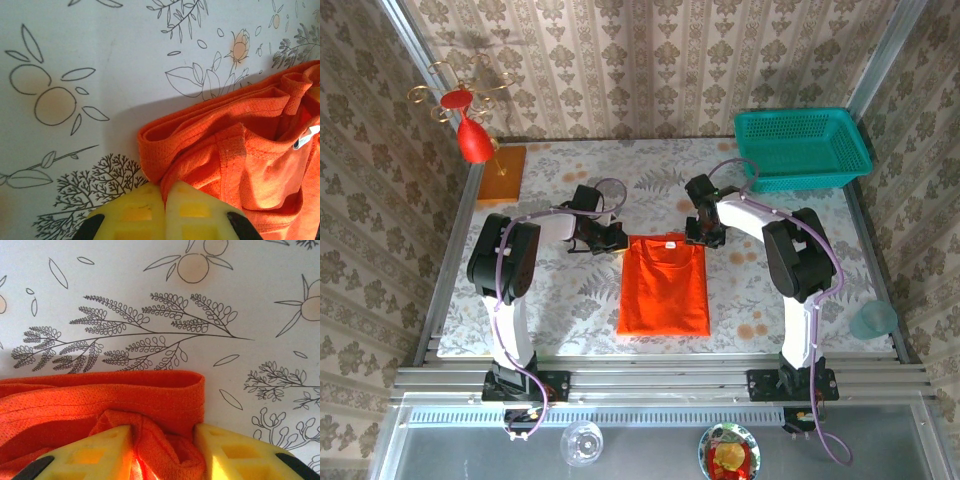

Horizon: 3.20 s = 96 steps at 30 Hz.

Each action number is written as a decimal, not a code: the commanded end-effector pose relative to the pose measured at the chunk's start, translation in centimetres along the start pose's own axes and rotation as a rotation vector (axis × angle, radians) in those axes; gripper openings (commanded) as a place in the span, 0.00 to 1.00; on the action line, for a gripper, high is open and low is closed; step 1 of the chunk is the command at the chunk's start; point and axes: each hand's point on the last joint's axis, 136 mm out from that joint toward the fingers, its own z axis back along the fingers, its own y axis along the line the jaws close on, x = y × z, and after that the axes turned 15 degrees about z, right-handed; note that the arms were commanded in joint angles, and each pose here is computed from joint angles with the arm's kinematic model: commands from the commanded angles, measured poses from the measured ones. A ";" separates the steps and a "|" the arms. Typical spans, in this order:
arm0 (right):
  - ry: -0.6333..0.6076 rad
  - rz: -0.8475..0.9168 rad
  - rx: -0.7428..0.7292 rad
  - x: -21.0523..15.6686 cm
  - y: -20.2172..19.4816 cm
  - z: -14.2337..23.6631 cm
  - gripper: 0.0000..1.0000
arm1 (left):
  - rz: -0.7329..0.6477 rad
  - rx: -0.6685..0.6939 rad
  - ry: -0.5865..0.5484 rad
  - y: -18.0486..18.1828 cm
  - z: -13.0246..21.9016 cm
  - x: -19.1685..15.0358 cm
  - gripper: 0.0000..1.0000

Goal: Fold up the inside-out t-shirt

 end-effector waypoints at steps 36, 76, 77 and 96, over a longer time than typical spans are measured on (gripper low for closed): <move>0.135 0.021 -0.081 -2.6 -1.0 -2.5 0.28 | 0.063 0.082 0.048 3.0 -0.4 -1.6 0.00; -0.774 0.305 0.242 9.4 4.2 23.9 0.00 | -0.594 -0.291 -0.486 -15.5 19.8 2.6 0.00; -0.749 0.312 0.257 8.1 4.4 23.0 0.00 | -0.584 -0.300 -0.458 -14.7 19.1 1.5 0.00; -0.406 0.137 0.270 -4.2 3.2 14.0 0.00 | -0.376 -0.222 -0.273 -6.7 12.4 -5.9 0.00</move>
